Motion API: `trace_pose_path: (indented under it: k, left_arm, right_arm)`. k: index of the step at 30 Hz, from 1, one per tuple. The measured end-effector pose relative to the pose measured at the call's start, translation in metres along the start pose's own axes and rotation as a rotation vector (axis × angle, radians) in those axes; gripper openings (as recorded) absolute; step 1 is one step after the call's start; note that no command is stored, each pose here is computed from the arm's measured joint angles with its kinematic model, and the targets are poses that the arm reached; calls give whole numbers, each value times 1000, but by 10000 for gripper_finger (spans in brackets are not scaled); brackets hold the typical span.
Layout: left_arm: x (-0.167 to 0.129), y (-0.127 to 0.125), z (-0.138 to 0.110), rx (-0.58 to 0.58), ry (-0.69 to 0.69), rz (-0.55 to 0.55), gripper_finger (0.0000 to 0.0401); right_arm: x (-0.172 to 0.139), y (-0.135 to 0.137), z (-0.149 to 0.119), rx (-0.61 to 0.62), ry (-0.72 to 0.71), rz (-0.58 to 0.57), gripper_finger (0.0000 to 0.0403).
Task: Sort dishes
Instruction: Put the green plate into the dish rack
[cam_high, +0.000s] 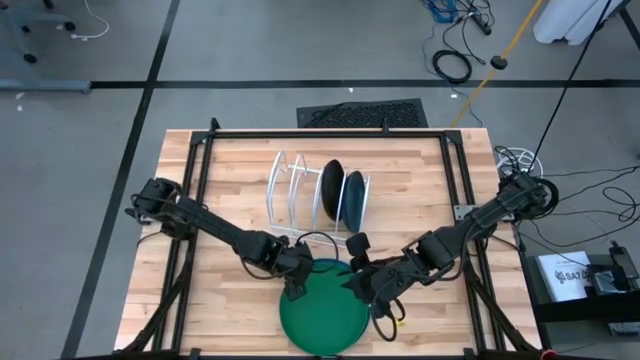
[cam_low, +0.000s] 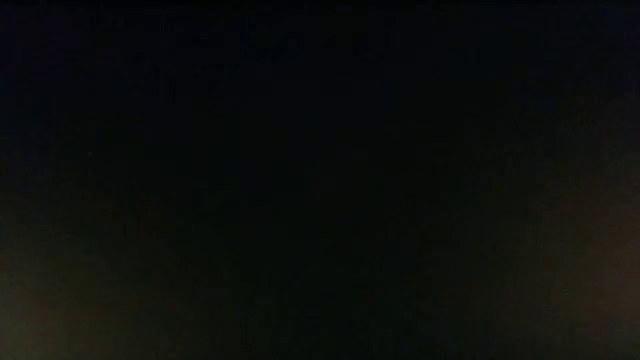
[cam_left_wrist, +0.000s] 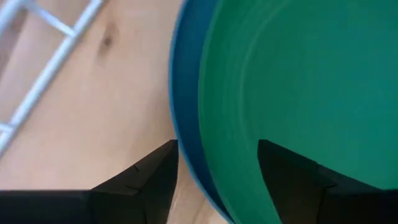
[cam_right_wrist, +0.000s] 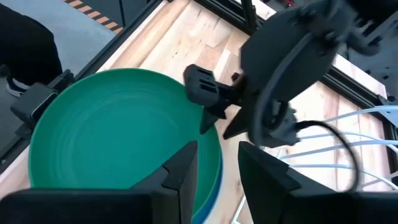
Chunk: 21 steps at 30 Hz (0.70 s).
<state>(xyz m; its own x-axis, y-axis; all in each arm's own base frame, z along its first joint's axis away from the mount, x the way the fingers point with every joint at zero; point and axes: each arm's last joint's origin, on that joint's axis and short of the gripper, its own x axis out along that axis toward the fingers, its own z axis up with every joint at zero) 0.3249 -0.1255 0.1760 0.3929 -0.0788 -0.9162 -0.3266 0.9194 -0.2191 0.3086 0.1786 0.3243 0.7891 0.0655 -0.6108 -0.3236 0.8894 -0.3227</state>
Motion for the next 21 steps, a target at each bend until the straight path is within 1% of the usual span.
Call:
trace_pose_path:
  k: [6,9,12,14,17,21]
  left_arm:
    - [18,2,-4,27,54,22,191]
    - [25,2,-5,27,66,25,185]
    - [25,2,-5,46,65,24,183]
    - [25,1,-4,52,59,18,173]
    - [25,1,-4,66,58,18,138]
    - [24,1,-3,84,50,22,62]
  right_arm:
    - [1,-4,0,4,2,-6,107]
    - [1,-4,0,-2,2,-6,107]
    - [1,-4,0,-1,2,-7,107]
    - [1,-4,0,0,3,-7,107]
    - [1,-5,0,0,2,-7,107]
    - [2,-5,0,2,3,-9,107]
